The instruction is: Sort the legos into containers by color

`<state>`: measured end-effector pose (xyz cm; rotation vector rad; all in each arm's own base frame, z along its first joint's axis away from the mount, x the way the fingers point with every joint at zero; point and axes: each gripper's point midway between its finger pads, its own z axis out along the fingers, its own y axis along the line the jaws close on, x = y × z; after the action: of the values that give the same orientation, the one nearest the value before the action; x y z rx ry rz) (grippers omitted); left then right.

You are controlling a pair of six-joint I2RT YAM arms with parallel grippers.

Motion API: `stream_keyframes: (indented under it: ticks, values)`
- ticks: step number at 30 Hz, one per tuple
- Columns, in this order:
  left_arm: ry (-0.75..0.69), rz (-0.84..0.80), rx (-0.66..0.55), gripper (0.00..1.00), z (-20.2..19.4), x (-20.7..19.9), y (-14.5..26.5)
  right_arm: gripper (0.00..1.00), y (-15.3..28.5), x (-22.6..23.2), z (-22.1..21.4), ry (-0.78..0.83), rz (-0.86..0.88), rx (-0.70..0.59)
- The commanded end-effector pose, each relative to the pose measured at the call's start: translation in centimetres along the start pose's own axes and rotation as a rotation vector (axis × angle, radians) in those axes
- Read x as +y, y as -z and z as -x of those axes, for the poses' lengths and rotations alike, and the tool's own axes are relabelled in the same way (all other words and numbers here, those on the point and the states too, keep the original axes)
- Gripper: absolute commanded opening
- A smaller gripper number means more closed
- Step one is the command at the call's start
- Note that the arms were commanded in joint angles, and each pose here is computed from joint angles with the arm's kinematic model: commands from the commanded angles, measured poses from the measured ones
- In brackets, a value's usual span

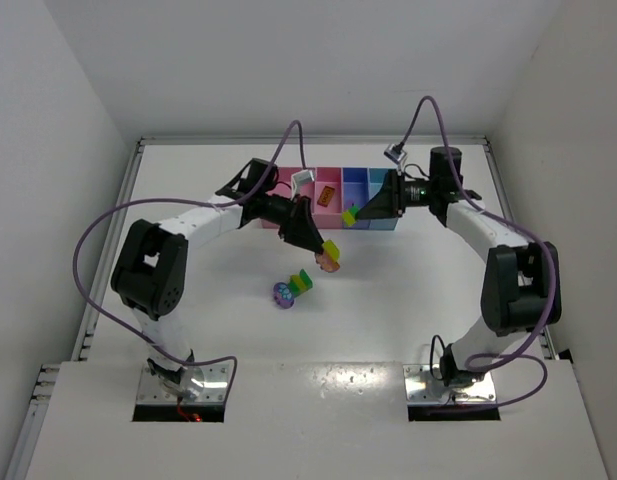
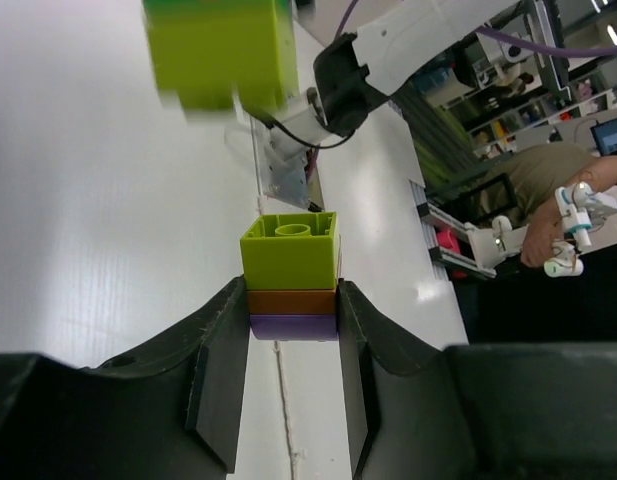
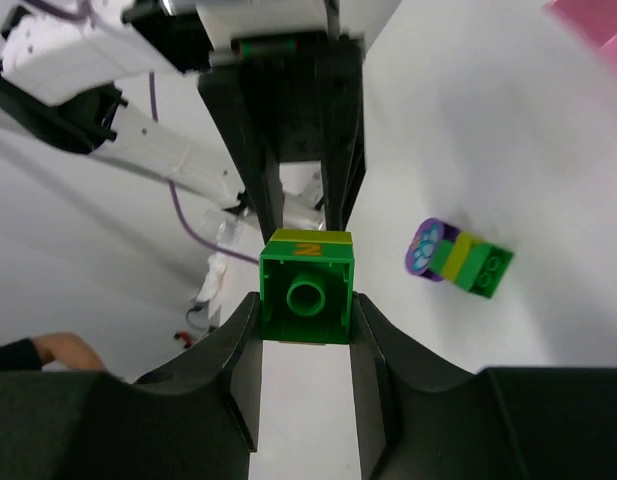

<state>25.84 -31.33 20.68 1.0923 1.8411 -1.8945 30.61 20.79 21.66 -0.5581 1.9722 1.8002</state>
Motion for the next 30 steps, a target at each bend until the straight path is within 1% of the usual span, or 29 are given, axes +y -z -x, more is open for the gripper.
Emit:
stream_keyframes:
  ticks: [1,3,4,5,8,9,10,11,13,14,16,18,19,20,21,23,24,27,28,30]
  values:
    - [-0.068,-0.055,0.006,0.06,-0.6,-2.2,0.1,0.00,1.2,-0.1,3.0,0.128,-0.016,-0.046]
    - [-0.058,-0.032,0.007,0.06,-1.1,-2.1,0.1,0.00,1.5,-0.2,3.4,0.129,-0.030,-0.059]
    - [-0.074,-0.012,0.007,0.06,-1.4,-2.0,0.2,0.00,1.9,-0.4,3.6,0.137,-0.037,-0.068]
    - [-0.070,0.065,0.007,0.06,-1.8,-0.8,0.2,0.00,1.9,-0.6,3.7,0.137,-0.045,-0.072]
    - [-0.091,0.221,0.027,0.06,-2.8,1.6,0.5,0.00,1.9,-0.7,3.4,0.128,-0.047,-0.068]
    - [-0.078,0.375,0.035,0.08,-3.3,4.3,1.3,0.00,1.9,-0.9,3.4,0.123,-0.056,-0.069]
    - [-0.080,0.436,0.045,0.10,-3.7,5.1,1.4,0.00,1.9,-1.1,3.0,0.113,-0.057,-0.068]
    - [-0.060,0.622,0.071,0.10,-4.7,7.8,2.3,0.00,1.9,-0.9,2.8,0.113,-0.057,-0.068]
    - [-0.083,0.757,0.049,0.10,-4.5,9.7,3.4,0.00,1.9,-0.9,2.6,0.103,-0.066,-0.070]
    - [-0.055,0.880,0.040,0.10,-5.4,11.0,4.7,0.00,1.9,-0.7,2.4,0.114,-0.066,-0.070]
    - [-0.051,0.981,0.008,0.09,-5.6,12.2,5.6,0.00,1.9,-0.9,2.1,0.105,-0.066,-0.069]
    - [-0.041,1.064,0.001,0.09,-6.3,12.9,6.9,0.00,2.3,-0.7,2.3,0.115,-0.072,-0.076]
    - [-0.033,1.085,-0.005,0.09,-6.6,13.2,7.2,0.00,2.3,-0.5,2.2,0.119,-0.073,-0.075]
    - [-0.052,1.078,-0.014,0.09,-6.2,13.2,6.8,0.00,2.3,-0.6,1.9,0.111,-0.073,-0.074]
    - [-0.047,1.078,-0.009,0.09,-6.7,13.3,6.8,0.00,2.3,-0.8,2.0,0.110,-0.081,-0.077]
    - [-0.047,1.068,-0.008,0.11,-6.8,13.5,6.6,0.00,2.3,-0.9,1.7,0.101,-0.082,-0.076]
    - [-0.047,1.040,0.002,0.13,-7.0,13.6,5.8,0.00,2.3,-0.9,1.7,0.101,-0.082,-0.076]
    - [-0.038,1.001,0.012,0.30,-7.4,13.4,5.2,0.00,2.3,-0.9,1.7,0.101,-0.082,-0.076]
    - [-0.038,0.989,0.013,0.42,-7.4,13.3,5.0,0.00,2.3,-0.9,1.7,0.101,-0.082,-0.076]
    - [-0.078,0.946,-0.004,0.55,-6.6,12.1,4.6,0.00,2.3,-0.9,1.7,0.101,-0.082,-0.076]
